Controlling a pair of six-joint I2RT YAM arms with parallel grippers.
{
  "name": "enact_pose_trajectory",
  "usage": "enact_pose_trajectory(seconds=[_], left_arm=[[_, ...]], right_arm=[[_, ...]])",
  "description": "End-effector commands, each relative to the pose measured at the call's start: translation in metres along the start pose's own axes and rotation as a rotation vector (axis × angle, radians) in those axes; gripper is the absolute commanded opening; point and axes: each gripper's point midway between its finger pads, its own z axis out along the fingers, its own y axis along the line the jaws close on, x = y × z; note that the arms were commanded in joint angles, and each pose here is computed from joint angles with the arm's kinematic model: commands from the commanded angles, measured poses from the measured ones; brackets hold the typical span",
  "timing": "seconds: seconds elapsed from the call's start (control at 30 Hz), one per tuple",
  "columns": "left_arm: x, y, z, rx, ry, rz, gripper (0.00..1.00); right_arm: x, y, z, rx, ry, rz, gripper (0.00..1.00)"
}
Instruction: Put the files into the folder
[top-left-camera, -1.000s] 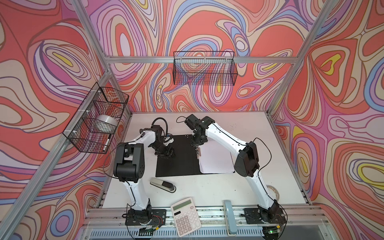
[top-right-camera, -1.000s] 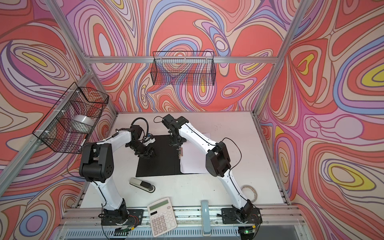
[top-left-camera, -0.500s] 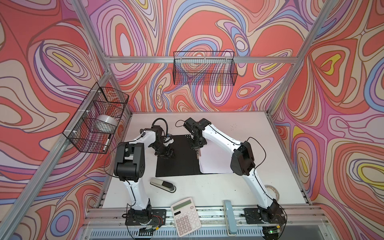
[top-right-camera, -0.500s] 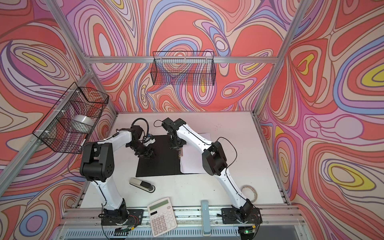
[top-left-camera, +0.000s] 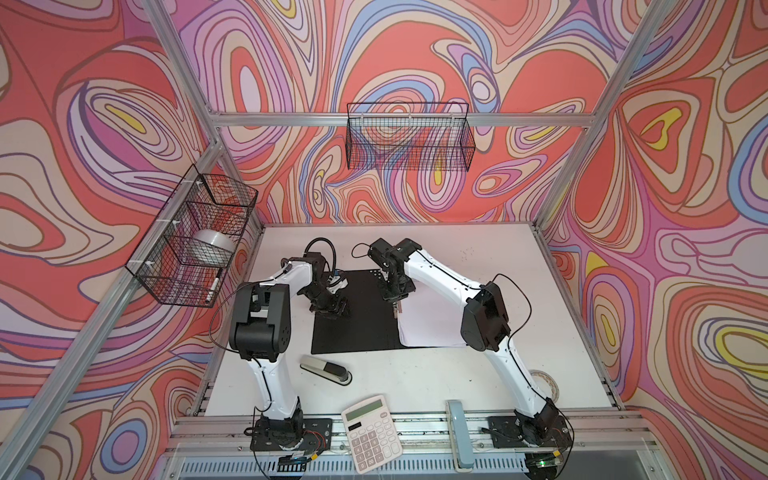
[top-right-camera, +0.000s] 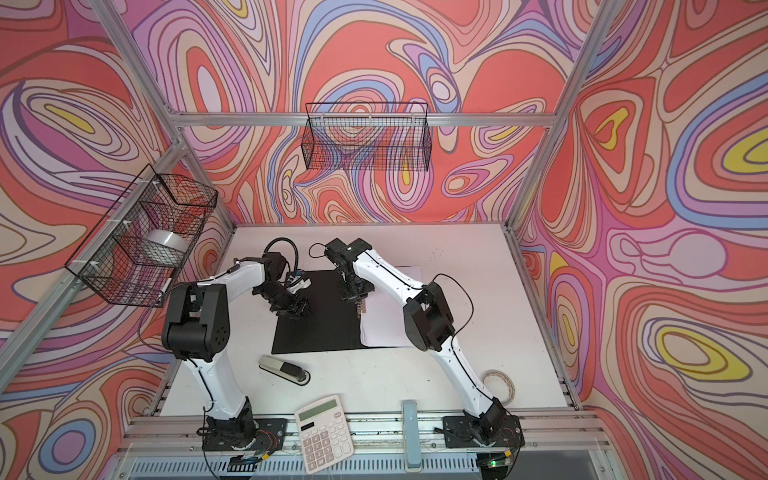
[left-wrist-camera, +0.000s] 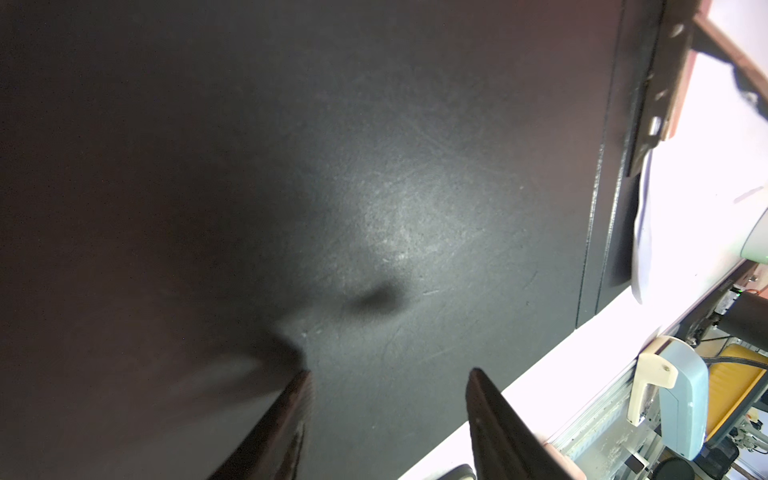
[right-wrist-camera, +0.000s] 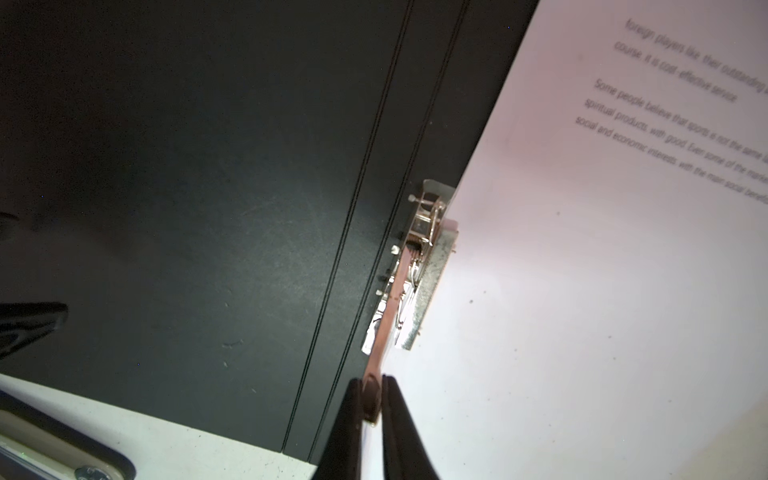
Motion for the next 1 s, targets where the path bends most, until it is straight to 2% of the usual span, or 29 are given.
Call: enact_pose_trajectory(seconds=[0.0,0.97], left_arm=[[0.004,0.005,0.005,0.005,0.025,0.001,0.60],[0.008,0.018,0.011,0.000,0.044,-0.035,0.58]], right_arm=[[0.016,-0.005,0.009,0.021,0.065,-0.013,0.11],[0.042,-0.019,0.045,0.083,0.171,-0.034,0.08]])
